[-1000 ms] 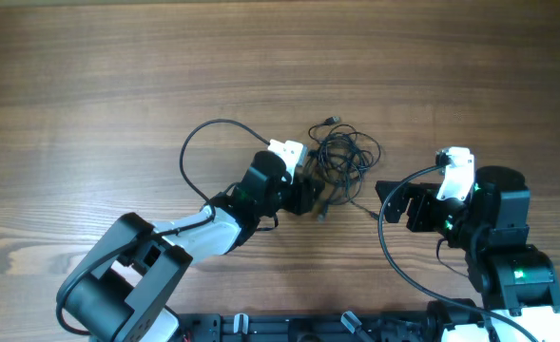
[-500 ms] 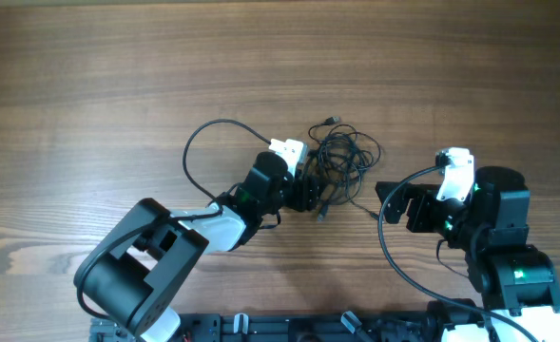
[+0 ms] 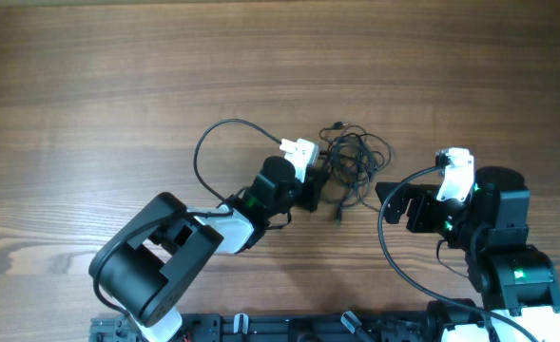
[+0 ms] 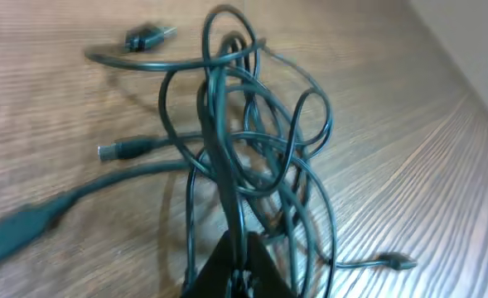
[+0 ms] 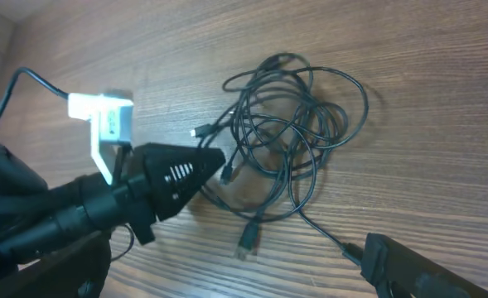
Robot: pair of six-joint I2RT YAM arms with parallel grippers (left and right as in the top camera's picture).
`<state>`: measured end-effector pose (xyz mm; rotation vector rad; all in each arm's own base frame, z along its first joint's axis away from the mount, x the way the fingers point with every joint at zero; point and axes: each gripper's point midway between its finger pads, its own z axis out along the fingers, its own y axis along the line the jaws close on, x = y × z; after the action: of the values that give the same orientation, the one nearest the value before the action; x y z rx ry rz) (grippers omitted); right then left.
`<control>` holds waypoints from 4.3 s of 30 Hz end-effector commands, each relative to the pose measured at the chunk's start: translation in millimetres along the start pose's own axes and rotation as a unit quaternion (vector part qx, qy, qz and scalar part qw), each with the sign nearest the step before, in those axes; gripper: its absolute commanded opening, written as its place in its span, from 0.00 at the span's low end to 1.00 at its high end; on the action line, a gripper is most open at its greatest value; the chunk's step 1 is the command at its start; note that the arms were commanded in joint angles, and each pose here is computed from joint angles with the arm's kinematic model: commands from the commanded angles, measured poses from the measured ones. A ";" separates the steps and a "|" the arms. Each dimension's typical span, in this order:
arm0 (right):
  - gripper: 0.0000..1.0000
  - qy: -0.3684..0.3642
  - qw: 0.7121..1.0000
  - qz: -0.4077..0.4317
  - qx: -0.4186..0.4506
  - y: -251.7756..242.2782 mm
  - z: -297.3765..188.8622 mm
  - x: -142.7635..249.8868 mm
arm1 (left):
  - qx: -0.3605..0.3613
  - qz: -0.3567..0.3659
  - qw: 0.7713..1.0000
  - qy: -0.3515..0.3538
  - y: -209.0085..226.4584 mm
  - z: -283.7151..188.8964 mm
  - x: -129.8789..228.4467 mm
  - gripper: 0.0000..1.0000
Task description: Untangle cables
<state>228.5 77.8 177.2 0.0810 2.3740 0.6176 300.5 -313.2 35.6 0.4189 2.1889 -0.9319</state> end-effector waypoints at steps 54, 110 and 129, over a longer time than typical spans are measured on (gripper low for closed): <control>0.30 -0.063 0.982 -0.152 -0.094 41.4 -10.3 -30.8 | 0.330 0.392 0.828 -0.228 -210.8 -225.3 -109.4 0.04; 0.04 -0.078 0.950 -0.168 -0.250 95.8 -28.1 -38.1 | 0.284 0.275 0.886 -0.240 -182.7 -202.0 -142.7 1.00; 0.04 -0.158 0.983 -0.066 -0.062 49.6 -40.7 -94.1 | 0.101 0.075 0.992 -0.002 -84.0 -137.5 -57.4 1.00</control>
<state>260.0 103.1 273.9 -0.1417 2.0314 0.7395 248.2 -257.7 177.3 0.5741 2.0641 -0.9251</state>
